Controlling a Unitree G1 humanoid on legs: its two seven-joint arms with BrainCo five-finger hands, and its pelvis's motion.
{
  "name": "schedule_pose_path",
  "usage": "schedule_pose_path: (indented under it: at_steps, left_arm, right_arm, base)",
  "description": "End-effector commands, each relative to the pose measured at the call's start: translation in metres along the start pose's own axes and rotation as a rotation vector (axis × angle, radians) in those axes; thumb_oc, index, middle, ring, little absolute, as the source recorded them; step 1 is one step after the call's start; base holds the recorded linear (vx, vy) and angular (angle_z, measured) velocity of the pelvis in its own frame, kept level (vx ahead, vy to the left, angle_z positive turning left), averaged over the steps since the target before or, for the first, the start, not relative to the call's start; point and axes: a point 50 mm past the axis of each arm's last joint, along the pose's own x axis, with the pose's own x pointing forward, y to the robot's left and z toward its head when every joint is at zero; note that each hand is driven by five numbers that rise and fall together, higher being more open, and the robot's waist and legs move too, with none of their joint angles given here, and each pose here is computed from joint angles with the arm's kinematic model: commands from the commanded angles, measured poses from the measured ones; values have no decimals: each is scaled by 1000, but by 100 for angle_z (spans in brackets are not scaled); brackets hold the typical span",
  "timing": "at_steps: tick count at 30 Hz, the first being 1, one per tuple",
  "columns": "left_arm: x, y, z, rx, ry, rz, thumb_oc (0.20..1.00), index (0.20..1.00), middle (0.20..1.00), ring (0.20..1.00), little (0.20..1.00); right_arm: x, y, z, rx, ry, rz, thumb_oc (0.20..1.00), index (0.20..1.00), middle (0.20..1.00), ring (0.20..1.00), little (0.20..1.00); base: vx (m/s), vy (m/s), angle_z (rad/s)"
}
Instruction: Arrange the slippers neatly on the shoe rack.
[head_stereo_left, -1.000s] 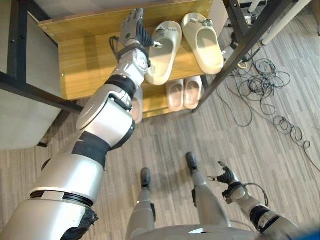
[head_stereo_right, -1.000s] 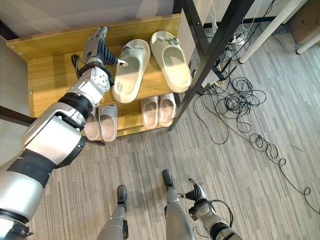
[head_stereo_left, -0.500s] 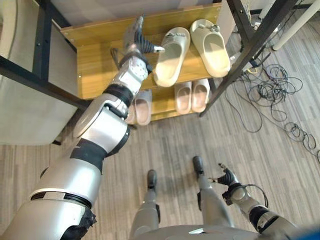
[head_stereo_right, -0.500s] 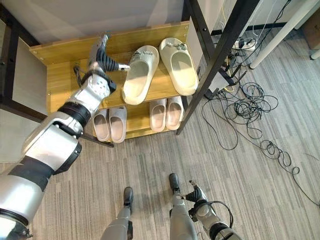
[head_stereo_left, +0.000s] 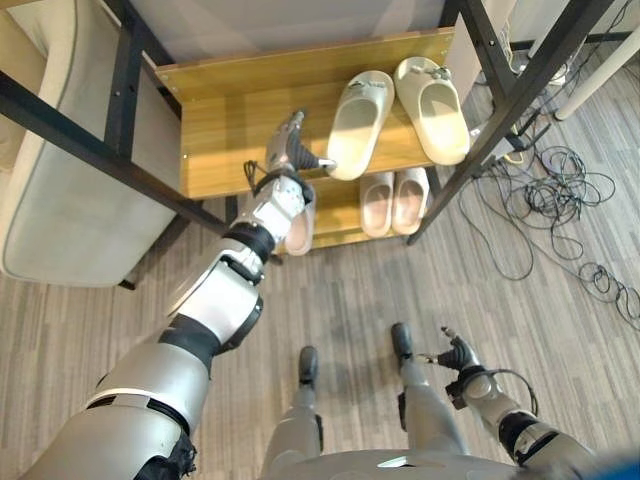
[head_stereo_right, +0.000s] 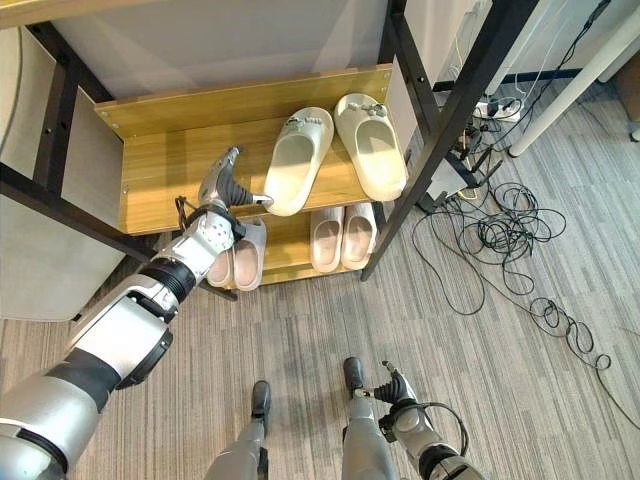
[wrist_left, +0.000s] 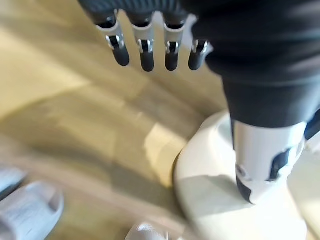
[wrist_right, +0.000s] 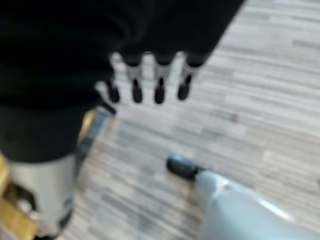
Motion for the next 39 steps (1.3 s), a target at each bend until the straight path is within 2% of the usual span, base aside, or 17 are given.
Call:
schedule_pose_path:
  at_steps: [1, 13, 25, 39]
  left_arm:
    - [17, 35, 23, -83, -51, 109, 1000, 1000, 1000, 1000, 1000]
    - [2, 1, 24, -203, -75, 9, 1000, 1000, 1000, 1000, 1000]
    - [-9, -26, 52, -298, -144, -84, 1000, 1000, 1000, 1000, 1000]
    - [-12, -37, 75, -374, -179, -153, 1000, 1000, 1000, 1000, 1000]
  right_arm:
    - [-1, -6, -9, 17, 31, -29, 1000, 1000, 1000, 1000, 1000]
    - [-4, -5, -17, 35, 65, -35, 1000, 1000, 1000, 1000, 1000]
    - [-2, -6, -14, 37, 62, -38, 1000, 1000, 1000, 1000, 1000]
    - [-3, -8, -19, 35, 79, -44, 1000, 1000, 1000, 1000, 1000]
  base:
    - [0, 0, 0]
    - [-8, 2, 3]
    - [0, 0, 0]
    - [6, -4, -2]
